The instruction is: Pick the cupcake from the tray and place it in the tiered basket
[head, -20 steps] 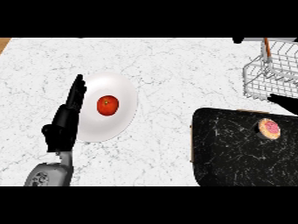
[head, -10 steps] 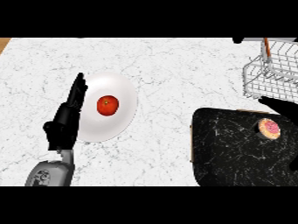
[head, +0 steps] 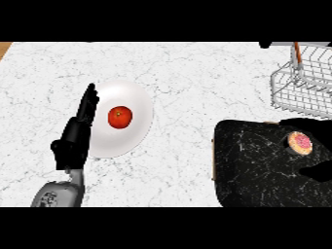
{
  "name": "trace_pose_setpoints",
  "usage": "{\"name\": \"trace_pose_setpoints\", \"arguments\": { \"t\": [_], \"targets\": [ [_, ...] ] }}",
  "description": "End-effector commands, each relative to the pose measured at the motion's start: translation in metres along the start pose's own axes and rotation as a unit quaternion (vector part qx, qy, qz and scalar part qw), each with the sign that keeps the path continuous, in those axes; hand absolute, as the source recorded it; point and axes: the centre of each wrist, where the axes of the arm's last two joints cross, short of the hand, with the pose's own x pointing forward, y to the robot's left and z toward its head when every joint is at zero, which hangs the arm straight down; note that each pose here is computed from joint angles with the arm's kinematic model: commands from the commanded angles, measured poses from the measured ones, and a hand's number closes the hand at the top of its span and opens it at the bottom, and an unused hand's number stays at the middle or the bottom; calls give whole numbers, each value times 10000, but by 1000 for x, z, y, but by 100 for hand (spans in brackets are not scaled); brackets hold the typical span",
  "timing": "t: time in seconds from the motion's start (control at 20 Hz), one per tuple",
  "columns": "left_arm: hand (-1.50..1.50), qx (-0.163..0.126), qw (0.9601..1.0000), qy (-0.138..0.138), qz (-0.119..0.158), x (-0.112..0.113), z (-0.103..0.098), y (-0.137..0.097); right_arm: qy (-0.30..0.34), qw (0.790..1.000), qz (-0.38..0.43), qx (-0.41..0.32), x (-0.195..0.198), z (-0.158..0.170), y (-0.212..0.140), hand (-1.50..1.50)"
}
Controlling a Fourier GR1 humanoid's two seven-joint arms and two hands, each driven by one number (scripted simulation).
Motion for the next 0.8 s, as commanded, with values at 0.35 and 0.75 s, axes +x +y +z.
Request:
{"name": "trace_pose_setpoints", "arguments": {
  "t": [0.35, 0.75],
  "targets": [
    [0, -8, 10000, 38, 26, 0, 10, 4, -173, 9926, 766, -929, -4, -3, 0, 150],
    [0, -60, 9999, 48, -68, -4, 6, -1, 2658, 9532, 1411, -290, 59, -43, 53, 150]
  ]
}}
